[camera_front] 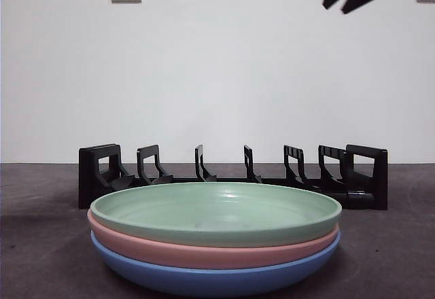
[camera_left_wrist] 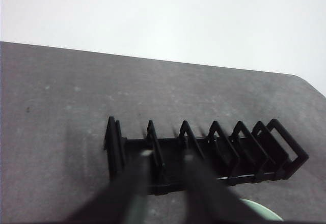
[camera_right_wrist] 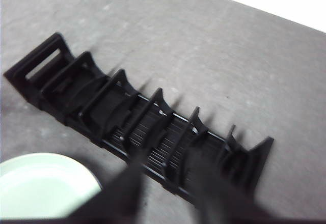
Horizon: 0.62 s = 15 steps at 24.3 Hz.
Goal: Place the plate
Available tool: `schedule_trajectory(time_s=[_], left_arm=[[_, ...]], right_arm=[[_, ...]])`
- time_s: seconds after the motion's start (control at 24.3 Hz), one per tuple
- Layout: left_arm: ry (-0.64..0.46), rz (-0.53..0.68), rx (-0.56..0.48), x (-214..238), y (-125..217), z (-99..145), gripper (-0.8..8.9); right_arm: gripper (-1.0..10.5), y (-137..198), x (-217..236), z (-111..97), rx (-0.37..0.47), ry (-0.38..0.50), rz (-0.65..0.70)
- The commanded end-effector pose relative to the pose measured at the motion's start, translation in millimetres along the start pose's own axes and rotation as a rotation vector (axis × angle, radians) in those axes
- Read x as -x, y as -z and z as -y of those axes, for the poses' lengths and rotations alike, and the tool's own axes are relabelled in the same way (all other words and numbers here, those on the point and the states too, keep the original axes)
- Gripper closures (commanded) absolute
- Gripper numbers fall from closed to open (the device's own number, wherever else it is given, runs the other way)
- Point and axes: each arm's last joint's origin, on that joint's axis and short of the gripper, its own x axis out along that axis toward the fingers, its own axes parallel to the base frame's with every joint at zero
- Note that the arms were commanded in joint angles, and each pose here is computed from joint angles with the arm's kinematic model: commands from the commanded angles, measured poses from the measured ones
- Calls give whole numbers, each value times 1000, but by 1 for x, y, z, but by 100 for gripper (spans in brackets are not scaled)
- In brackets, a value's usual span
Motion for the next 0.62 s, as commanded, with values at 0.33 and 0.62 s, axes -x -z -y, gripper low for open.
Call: schedule_trajectory(time_s=[0.33, 0.62], left_arm=[[15, 18, -14, 4, -4, 1, 806], [2, 27, -175, 5, -4, 1, 806]], right_arm=[[927, -6, 0, -1, -5, -9, 35], [927, -9, 0, -1, -1, -9, 60]])
